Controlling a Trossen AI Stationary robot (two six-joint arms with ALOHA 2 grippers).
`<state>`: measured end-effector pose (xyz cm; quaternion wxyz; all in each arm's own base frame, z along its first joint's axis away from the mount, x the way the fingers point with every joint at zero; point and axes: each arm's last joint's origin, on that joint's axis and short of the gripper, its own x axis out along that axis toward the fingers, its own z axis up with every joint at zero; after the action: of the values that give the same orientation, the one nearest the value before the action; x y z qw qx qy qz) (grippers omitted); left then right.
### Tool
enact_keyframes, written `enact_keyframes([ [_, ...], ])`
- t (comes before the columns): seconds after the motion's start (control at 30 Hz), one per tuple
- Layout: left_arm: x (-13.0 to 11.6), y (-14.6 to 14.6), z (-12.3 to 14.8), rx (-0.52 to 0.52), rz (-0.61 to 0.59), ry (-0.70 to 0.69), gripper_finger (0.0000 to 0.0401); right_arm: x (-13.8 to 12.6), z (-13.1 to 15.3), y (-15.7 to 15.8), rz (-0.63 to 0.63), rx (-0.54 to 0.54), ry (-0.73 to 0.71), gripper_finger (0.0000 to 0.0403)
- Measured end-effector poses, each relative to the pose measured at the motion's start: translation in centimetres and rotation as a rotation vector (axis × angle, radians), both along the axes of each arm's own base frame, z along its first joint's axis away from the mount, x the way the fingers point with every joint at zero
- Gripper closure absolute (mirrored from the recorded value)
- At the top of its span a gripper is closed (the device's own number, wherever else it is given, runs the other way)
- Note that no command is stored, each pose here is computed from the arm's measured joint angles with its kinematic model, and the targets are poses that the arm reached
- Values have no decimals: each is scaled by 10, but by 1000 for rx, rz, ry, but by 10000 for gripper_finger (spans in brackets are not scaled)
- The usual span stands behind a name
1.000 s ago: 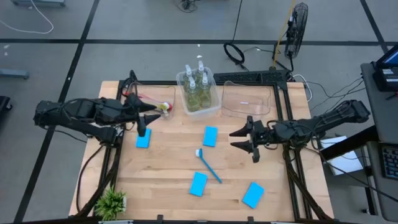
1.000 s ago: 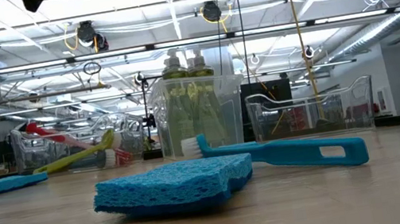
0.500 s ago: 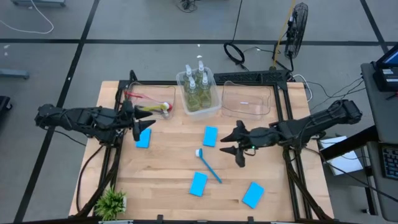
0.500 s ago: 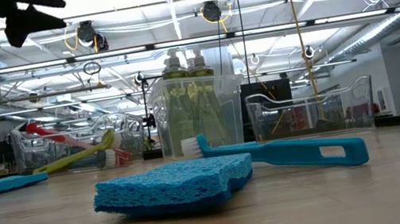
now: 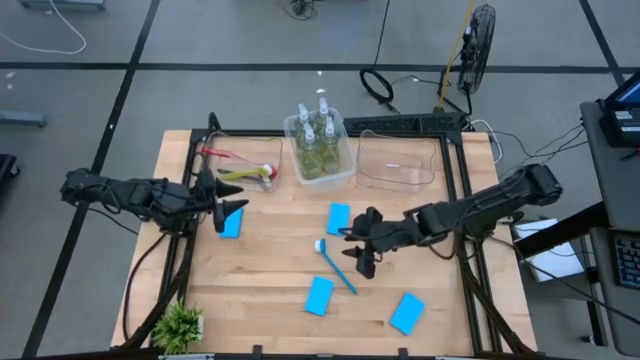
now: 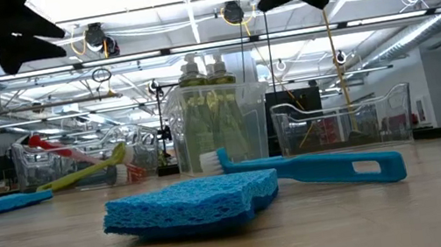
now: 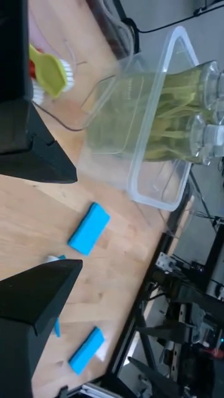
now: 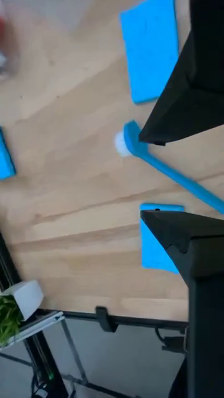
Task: Pick & Place Kitchen Sink Supplies
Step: Put the blue dish brush into the left transparent bin
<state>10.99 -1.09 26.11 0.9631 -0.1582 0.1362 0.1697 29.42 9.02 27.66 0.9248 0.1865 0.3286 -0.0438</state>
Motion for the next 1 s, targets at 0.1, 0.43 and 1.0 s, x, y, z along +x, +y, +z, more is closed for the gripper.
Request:
enact_keyframes([
  [0.1,-1,0,-6,1,-2,8,187,9,-8,6,11,24,40,232],
  [0.43,-9,2,-11,18,-6,42,187,41,-34,26,24,59,214,232],
  [1.0,-10,1,-12,54,-76,59,187,63,-79,36,0,118,368,232],
])
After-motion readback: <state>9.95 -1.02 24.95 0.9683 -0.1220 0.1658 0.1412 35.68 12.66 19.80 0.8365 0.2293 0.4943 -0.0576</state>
